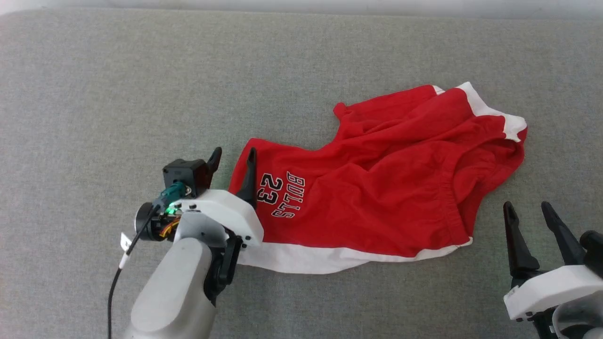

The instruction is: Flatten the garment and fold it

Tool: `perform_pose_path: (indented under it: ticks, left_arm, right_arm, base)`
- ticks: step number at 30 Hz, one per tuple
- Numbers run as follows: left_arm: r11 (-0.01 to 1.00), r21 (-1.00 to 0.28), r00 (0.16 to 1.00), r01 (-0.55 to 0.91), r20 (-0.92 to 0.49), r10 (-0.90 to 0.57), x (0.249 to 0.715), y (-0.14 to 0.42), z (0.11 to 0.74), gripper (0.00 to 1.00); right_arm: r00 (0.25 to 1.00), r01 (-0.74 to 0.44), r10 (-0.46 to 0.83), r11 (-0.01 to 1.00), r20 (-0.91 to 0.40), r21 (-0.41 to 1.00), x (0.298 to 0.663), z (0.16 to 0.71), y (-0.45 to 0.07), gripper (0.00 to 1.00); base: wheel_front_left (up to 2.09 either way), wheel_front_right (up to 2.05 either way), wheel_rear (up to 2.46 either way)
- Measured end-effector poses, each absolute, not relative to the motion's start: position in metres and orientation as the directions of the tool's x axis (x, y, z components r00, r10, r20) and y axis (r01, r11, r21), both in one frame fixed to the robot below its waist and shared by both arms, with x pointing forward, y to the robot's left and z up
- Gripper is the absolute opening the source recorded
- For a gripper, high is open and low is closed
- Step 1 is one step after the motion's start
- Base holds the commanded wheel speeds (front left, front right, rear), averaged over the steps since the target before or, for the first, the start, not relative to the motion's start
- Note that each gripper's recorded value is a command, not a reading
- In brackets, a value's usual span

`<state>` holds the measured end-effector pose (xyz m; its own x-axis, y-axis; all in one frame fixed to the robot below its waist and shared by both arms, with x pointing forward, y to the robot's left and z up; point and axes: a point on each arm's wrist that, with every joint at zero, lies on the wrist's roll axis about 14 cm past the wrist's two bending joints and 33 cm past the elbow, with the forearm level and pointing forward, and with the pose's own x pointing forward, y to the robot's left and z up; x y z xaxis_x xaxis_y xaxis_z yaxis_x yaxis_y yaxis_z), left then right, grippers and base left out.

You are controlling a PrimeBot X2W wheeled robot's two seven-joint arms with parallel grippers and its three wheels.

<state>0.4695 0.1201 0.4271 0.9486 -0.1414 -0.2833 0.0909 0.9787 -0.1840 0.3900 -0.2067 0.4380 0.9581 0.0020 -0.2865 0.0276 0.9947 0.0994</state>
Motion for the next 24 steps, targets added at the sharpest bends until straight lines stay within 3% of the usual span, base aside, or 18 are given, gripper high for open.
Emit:
perform_pose_path:
  ticks: [3, 7, 10, 15, 24]
  left_arm:
    - [0.969, -0.237, 0.971, 0.074, -0.204, -0.124, 0.470, 0.120, 0.444, 1.00]
    - [0.957, -0.276, 0.996, 0.089, 0.003, -0.092, 0.467, 0.130, 0.492, 1.00]
    - [0.972, -0.222, 0.993, 0.082, 0.102, -0.061, 0.454, 0.146, 0.518, 1.00]
    - [0.990, -0.143, 0.994, -0.015, 0.108, 0.031, 0.414, 0.173, 0.520, 1.00]
    - [0.979, -0.193, 0.997, -0.067, 0.030, 0.074, 0.380, 0.172, 0.501, 1.00]
  right_arm:
    - [0.959, 0.027, 0.003, 0.995, -0.284, 0.100, 0.389, 0.439, -0.206, 1.00]
    - [0.963, 0.028, -0.001, 0.995, -0.268, 0.098, 0.387, 0.446, -0.208, 1.00]
    - [0.965, 0.031, -0.004, 0.995, -0.263, 0.098, 0.384, 0.450, -0.209, 1.00]
    - [0.964, 0.038, -0.011, 0.994, -0.267, 0.098, 0.372, 0.451, -0.211, 1.00]
    - [0.954, -0.061, 0.091, 0.992, -0.285, 0.112, 0.373, 0.450, -0.177, 1.00]
  base:
    - [0.00, 0.00, 0.00]
    - [0.00, 0.00, 0.00]
    - [0.00, 0.00, 0.00]
    - [0.00, 0.00, 0.00]
    - [0.00, 0.00, 0.00]
